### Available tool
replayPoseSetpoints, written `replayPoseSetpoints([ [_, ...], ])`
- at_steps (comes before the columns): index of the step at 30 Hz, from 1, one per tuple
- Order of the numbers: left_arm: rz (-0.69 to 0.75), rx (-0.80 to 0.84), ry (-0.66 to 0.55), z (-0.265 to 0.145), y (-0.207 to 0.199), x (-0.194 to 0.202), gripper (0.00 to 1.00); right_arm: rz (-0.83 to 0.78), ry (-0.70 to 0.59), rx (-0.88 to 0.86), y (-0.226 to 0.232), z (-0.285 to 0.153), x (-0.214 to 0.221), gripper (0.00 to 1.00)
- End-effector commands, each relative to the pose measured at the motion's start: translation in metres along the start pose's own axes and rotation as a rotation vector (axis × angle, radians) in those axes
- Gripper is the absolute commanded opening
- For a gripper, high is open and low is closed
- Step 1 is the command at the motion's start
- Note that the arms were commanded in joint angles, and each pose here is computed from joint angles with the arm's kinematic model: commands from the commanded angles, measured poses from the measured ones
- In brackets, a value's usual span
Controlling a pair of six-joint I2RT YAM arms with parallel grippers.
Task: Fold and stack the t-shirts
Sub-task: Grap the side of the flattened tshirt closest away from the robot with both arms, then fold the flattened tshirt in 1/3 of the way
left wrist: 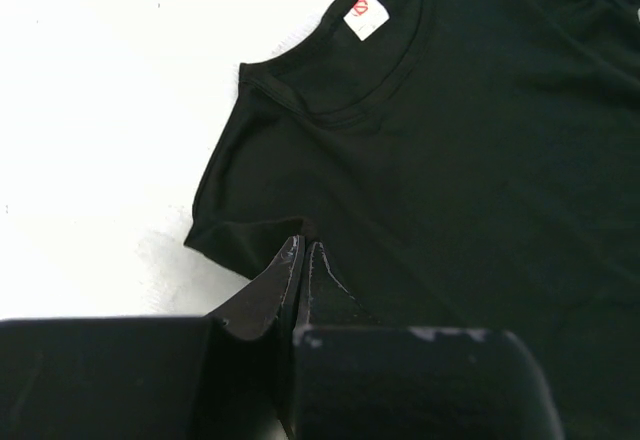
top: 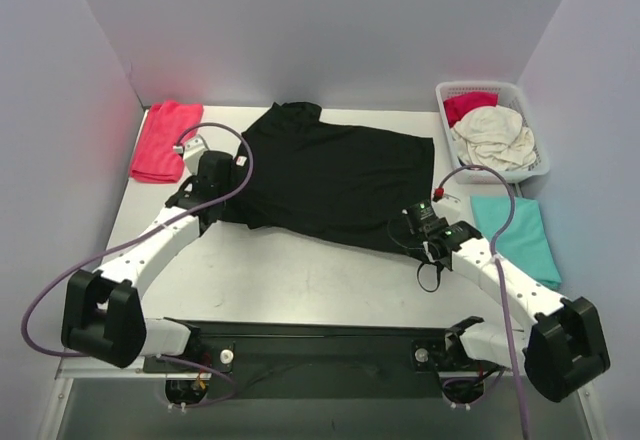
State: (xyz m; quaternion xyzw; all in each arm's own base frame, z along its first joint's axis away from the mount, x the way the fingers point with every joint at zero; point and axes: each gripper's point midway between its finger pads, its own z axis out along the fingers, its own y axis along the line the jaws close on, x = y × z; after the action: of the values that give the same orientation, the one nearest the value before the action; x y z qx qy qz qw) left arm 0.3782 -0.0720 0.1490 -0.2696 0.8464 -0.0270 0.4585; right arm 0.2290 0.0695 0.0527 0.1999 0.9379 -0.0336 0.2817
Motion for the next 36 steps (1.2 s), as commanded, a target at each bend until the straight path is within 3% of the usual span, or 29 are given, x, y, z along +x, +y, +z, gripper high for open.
replayPoseSetpoints([
  [1,-0.068,-0.006,-0.079,-0.027,0.005,-0.012,0.0,0.0,0.011,0.058,-0.025,-0.011,0.01,0.0],
  [7,-0.114,-0.016,-0.141,-0.068,0.017,-0.01,0.0,0.028,-0.006,0.039,-0.034,-0.021,0.013,0.0],
  [15,-0.201,-0.052,-0.204,-0.111,0.067,-0.005,0.0,0.056,-0.013,0.04,-0.05,-0.028,0.025,0.0],
  [36,-0.171,-0.039,-0.237,-0.128,0.073,-0.015,0.0,0.096,-0.049,0.033,-0.055,-0.041,0.018,0.0],
])
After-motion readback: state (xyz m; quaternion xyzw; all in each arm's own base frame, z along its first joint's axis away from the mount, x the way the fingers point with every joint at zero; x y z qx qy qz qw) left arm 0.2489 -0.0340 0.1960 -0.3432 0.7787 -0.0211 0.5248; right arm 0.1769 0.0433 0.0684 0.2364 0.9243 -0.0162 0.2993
